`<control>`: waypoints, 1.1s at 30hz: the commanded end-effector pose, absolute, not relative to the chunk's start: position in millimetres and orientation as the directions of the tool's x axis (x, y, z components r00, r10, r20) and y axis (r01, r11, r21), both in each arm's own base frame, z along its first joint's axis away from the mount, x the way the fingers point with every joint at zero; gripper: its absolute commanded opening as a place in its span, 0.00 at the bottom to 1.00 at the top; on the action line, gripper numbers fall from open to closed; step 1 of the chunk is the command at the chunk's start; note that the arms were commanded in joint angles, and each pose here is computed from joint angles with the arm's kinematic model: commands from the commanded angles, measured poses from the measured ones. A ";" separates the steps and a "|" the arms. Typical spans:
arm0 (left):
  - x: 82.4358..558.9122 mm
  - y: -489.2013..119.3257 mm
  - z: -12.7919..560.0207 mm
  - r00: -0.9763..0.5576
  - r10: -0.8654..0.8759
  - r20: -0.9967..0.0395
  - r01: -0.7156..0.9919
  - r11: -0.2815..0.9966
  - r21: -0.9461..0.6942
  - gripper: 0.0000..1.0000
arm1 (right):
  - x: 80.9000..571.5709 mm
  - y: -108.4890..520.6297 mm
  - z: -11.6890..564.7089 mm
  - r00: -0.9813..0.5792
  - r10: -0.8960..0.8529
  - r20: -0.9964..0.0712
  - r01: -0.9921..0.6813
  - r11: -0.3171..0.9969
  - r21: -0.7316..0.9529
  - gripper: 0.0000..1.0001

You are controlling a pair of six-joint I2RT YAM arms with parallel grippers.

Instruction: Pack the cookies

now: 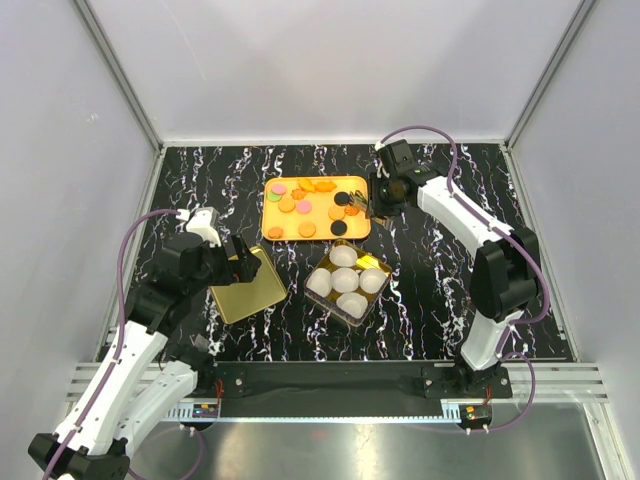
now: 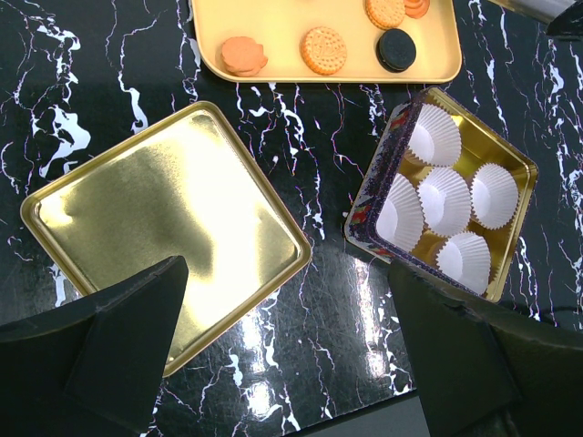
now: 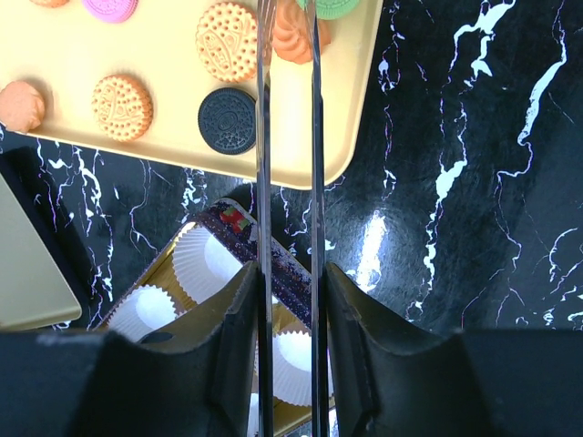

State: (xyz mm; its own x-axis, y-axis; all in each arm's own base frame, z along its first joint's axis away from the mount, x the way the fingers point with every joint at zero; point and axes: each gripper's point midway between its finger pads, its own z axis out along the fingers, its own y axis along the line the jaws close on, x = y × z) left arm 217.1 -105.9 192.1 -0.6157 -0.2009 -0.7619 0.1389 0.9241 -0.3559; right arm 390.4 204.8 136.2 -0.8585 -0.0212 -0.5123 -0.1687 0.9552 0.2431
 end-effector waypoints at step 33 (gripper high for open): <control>222.3 -107.6 194.1 -0.605 -0.205 -0.769 0.142 0.923 -0.358 0.99 | 414.3 197.6 138.0 -0.838 -0.051 -0.543 -0.159 0.975 0.154 0.55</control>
